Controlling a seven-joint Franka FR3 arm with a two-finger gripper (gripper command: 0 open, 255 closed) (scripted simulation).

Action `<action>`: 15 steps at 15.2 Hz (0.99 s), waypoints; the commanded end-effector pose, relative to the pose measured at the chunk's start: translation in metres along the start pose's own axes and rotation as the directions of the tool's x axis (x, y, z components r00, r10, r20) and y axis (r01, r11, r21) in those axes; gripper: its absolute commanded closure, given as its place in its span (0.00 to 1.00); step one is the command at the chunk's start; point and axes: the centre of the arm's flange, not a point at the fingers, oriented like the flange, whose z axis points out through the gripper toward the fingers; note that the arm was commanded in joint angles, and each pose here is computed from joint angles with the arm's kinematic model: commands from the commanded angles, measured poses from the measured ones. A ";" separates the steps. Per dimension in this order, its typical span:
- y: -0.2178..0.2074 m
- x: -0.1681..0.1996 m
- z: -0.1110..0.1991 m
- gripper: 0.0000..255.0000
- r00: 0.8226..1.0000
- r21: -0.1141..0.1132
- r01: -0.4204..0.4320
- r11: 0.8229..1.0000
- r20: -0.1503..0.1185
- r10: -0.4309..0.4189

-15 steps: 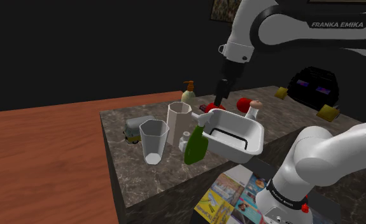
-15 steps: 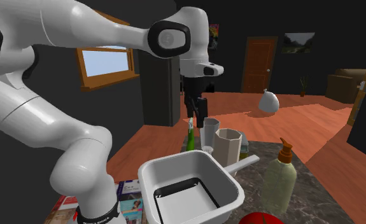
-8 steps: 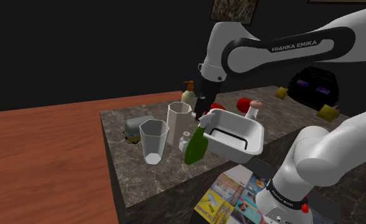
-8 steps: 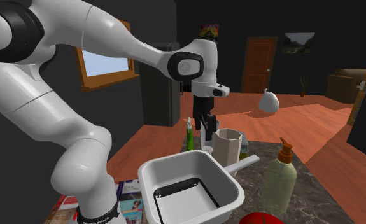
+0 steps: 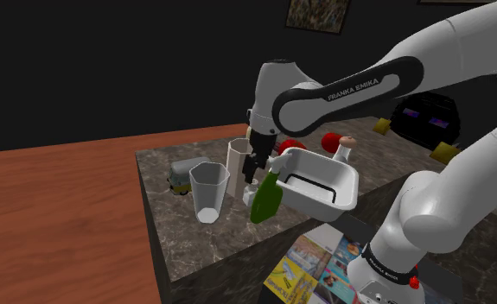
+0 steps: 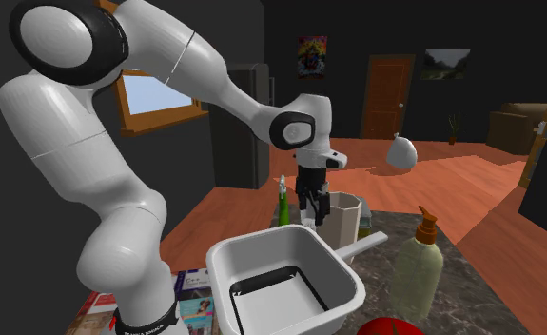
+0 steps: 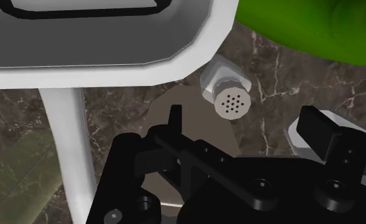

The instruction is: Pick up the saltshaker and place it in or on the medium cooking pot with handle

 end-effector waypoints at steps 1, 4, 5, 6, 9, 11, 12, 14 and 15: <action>0.000 0.000 0.009 0.00 1.000 0.000 0.001 1.000 -0.001 -0.001; 0.000 0.000 0.025 0.00 1.000 0.000 0.001 1.000 -0.001 -0.001; 0.000 0.000 0.034 0.00 1.000 0.000 0.001 1.000 -0.001 -0.001; 0.000 0.000 0.034 0.00 1.000 0.000 0.001 1.000 -0.001 -0.001; 0.000 0.000 0.034 0.00 1.000 0.000 0.001 1.000 -0.001 -0.001; 0.000 0.000 0.034 0.00 1.000 0.000 0.001 1.000 -0.001 -0.001; 0.000 0.000 0.034 0.00 1.000 0.000 0.001 1.000 -0.001 -0.001; 0.000 0.000 0.034 1.00 1.000 0.000 0.001 1.000 -0.001 -0.001; 0.000 0.000 0.034 1.00 1.000 0.000 0.001 1.000 -0.001 -0.001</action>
